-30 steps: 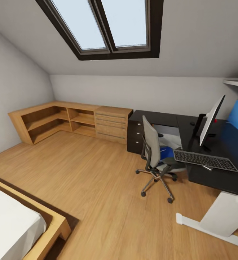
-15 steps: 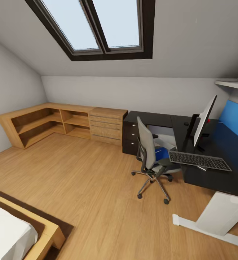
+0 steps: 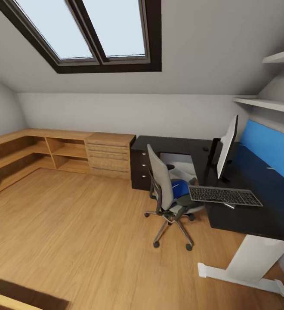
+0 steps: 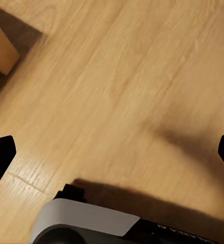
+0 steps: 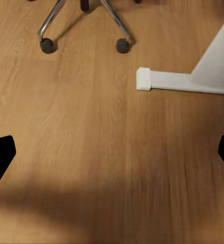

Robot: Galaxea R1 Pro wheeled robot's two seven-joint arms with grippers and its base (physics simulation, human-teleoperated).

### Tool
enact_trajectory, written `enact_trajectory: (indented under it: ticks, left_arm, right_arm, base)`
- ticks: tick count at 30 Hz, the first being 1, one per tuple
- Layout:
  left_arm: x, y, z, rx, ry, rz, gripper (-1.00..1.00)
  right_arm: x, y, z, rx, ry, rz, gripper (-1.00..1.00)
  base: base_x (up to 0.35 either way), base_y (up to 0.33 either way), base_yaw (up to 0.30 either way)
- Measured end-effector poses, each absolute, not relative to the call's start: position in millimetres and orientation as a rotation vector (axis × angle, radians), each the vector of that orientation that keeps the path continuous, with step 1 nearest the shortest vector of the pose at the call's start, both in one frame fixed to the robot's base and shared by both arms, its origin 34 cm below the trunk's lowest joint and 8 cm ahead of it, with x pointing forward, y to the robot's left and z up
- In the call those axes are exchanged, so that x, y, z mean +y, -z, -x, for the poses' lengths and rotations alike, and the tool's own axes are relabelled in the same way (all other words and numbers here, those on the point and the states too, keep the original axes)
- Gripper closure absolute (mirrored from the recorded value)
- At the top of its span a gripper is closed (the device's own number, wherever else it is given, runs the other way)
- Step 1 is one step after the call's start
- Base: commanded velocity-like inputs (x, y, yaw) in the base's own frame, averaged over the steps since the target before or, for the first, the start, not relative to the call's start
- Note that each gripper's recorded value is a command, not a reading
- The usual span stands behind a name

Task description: In the bedroom, organize the workspace by keeping the computer under the desk, ensuring the monitor is on the desk, placing the keyboard on the desk next to the monitor, placing the mouse on the desk next to the keyboard, moving the folder from the swivel chair onto the desk next to the mouse, stacking the notebook on top of the folder with the pen on top of the notebook, and positioning the swivel chair next to the desk.

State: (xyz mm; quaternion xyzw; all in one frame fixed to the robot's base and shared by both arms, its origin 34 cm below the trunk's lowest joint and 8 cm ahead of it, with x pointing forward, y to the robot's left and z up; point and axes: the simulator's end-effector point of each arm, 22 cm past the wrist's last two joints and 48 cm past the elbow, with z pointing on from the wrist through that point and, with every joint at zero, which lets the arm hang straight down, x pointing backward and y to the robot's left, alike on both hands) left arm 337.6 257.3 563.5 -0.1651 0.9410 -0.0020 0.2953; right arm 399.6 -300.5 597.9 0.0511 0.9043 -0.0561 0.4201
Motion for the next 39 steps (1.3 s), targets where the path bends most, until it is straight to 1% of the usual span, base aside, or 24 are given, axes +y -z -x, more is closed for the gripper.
enact_trajectory:
  ticks: [12, 22, 25, 34, 39]
  left_arm:
    - [265, -557, -324, 2.554, -0.006, 0.45, -1.0]
    - [262, -557, -324, 2.554, 0.0, 0.447, -1.0]
    - [263, -557, -324, 2.553, -0.002, 0.447, -1.0]
    - [269, -557, -325, 2.544, -0.019, 0.455, -1.0]
    - [271, -561, -331, 2.514, -0.026, 0.451, -1.0]
  right_arm:
    - [-300, -599, -401, 2.262, 0.139, -0.138, -1.0]
    - [-301, -601, -403, 2.253, 0.14, -0.14, -1.0]
    - [-299, -601, -403, 2.254, 0.137, -0.137, -1.0]
    - [-289, -599, -403, 2.261, 0.119, -0.131, -1.0]
    - [-280, -599, -403, 2.262, 0.104, -0.136, -1.0]
  base:
    - [0.332, 0.007, -0.267]
    - [0.314, 0.06, -0.265]
    - [0.125, 0.023, -0.205]
    - [0.013, 0.002, -0.032]
    - [0.0, 0.209, -0.001]
